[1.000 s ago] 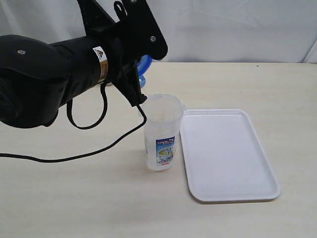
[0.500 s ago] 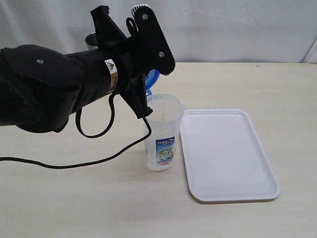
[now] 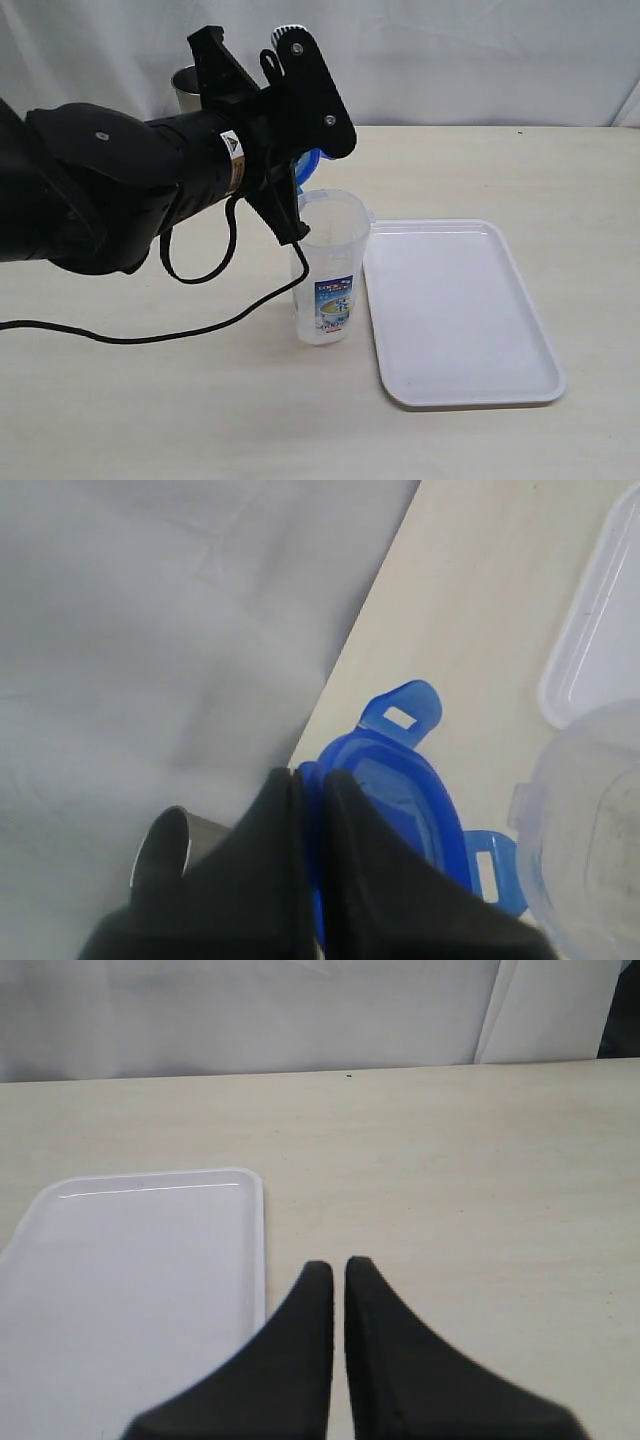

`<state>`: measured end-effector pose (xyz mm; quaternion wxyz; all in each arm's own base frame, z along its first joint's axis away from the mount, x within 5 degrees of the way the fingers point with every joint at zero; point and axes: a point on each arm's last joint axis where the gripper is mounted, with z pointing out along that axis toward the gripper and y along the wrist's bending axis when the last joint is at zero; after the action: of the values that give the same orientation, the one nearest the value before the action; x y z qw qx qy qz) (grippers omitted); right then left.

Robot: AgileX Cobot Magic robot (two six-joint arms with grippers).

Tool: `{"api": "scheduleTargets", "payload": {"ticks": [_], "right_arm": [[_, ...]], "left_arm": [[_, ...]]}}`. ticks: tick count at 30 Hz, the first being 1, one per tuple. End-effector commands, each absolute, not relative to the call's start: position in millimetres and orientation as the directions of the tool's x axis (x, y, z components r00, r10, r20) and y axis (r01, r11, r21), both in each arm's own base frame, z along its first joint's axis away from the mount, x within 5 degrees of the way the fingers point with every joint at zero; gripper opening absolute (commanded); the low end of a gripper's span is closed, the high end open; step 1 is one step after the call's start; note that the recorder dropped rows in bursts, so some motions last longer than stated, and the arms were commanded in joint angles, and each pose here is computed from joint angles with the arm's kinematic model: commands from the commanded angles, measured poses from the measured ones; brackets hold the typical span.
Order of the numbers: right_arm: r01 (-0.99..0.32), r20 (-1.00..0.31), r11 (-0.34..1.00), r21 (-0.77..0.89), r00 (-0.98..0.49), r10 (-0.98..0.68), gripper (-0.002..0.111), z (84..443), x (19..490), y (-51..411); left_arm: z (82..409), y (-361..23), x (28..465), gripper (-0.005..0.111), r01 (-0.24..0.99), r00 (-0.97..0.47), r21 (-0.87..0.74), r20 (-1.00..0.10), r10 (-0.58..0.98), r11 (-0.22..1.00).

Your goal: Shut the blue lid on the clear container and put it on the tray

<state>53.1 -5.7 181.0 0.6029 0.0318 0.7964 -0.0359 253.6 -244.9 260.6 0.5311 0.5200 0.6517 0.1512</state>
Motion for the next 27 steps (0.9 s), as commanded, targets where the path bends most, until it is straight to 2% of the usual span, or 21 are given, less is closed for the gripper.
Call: {"api": "scheduleTargets", "payload": {"ticks": [1,5,27], "right_arm": [[0.097,-0.967,0.995,-0.019,-0.255,0.006,0.005,182,53,-6],[0.097,-0.967,0.995,-0.019,-0.255,0.006,0.005,182,53,-6],[0.097,-0.967,0.995,-0.019,-0.255,0.006,0.005,182,53,-6]], "left_arm": [[275,-250,241,0.000,0.505,0.139,0.749,-0.561,0.816,0.429],[282,-252,233,0.000,0.504,0.164,0.748,-0.574,0.802,0.432],[280,-258,228,0.000,0.566,0.203,0.721,-0.591,0.781,0.399]]}}
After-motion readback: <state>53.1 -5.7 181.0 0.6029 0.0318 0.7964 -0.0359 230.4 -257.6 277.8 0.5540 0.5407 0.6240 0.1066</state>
